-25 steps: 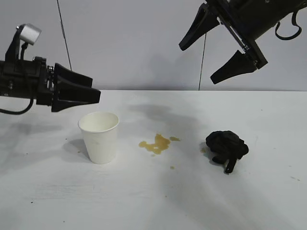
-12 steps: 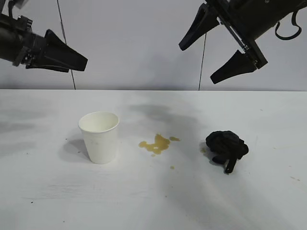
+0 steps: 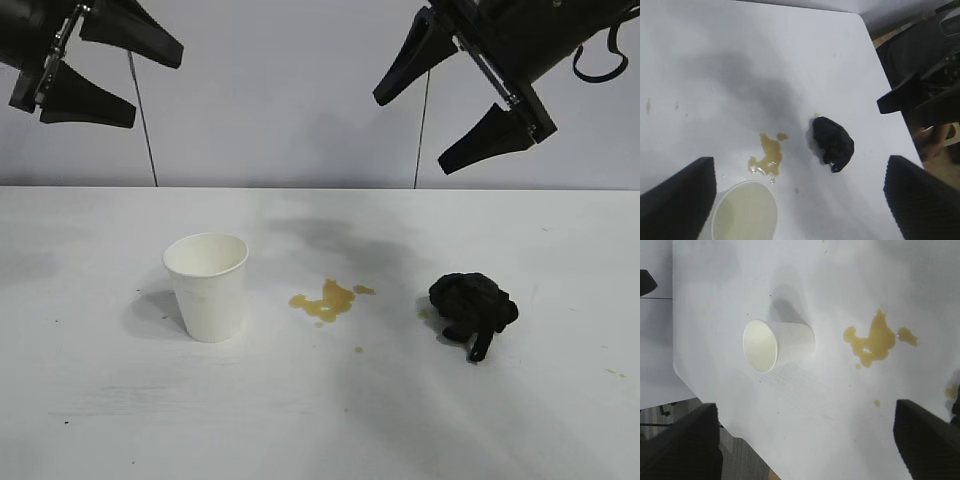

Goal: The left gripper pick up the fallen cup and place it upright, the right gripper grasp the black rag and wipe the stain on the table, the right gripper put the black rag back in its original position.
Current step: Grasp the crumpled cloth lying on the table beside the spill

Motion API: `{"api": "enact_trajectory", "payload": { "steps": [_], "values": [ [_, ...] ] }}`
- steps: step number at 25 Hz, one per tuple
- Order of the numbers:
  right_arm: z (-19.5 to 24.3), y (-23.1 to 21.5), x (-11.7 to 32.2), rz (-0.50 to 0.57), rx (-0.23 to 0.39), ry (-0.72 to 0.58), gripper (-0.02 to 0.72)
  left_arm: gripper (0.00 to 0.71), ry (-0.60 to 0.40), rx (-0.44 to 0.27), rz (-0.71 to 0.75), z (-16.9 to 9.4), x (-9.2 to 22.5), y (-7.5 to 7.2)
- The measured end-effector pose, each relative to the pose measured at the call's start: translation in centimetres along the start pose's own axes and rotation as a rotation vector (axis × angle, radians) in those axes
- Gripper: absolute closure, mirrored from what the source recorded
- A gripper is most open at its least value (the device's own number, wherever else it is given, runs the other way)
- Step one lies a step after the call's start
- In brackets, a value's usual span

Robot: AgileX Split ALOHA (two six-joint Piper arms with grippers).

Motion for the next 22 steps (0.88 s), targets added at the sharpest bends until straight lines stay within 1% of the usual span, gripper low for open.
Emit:
{"api": "enact_trajectory", "payload": {
  "steps": [4,7,9,11,14,16,19,22],
  "values": [
    [0.0,0.5,-0.1,-0.022,-0.026,-0.008,0.054,0.053,-0.009,0.093,-0.083,-0.1,-0.2,-1.7],
    [0.0,0.6,-0.2,-0.033,-0.033,-0.010,0.054,0.053,-0.013,0.100,-0.184,-0.1,-0.4,-1.8],
    [0.0,0.6,-0.2,-0.034,-0.033,-0.010,0.054,0.053,-0.006,0.084,-0.236,-0.1,-0.3,-1.5],
    [0.0,0.6,-0.2,-0.035,-0.033,-0.010,0.054,0.053,0.008,0.053,-0.261,0.0,0.0,-1.0],
    [0.0,0.6,-0.2,-0.036,-0.033,-0.009,0.054,0.053,0.042,0.009,-0.284,0.0,0.7,-0.3],
    [0.0,0.5,-0.1,-0.039,-0.027,-0.007,0.054,0.053,0.059,-0.006,-0.293,-0.1,1.1,-0.1],
    [0.0,0.0,0.0,-0.038,0.000,0.002,0.054,0.053,0.078,-0.051,-0.307,-0.1,1.5,0.7],
    [0.0,-0.9,0.3,-0.017,0.052,0.016,0.054,0.053,0.093,-0.083,-0.312,-0.2,1.9,1.2]
  ]
}}
Point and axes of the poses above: a point on each arm's last joint axis where the gripper is mounted, z pointing out along that axis toward the gripper, y along the wrist's bending axis when the last joint is at zero, x = y × z, the point moved 9 cm from there along z, pointing out along that axis toward the gripper, and after that the axes turned 9 degrees about z, right-handed, at the moved point
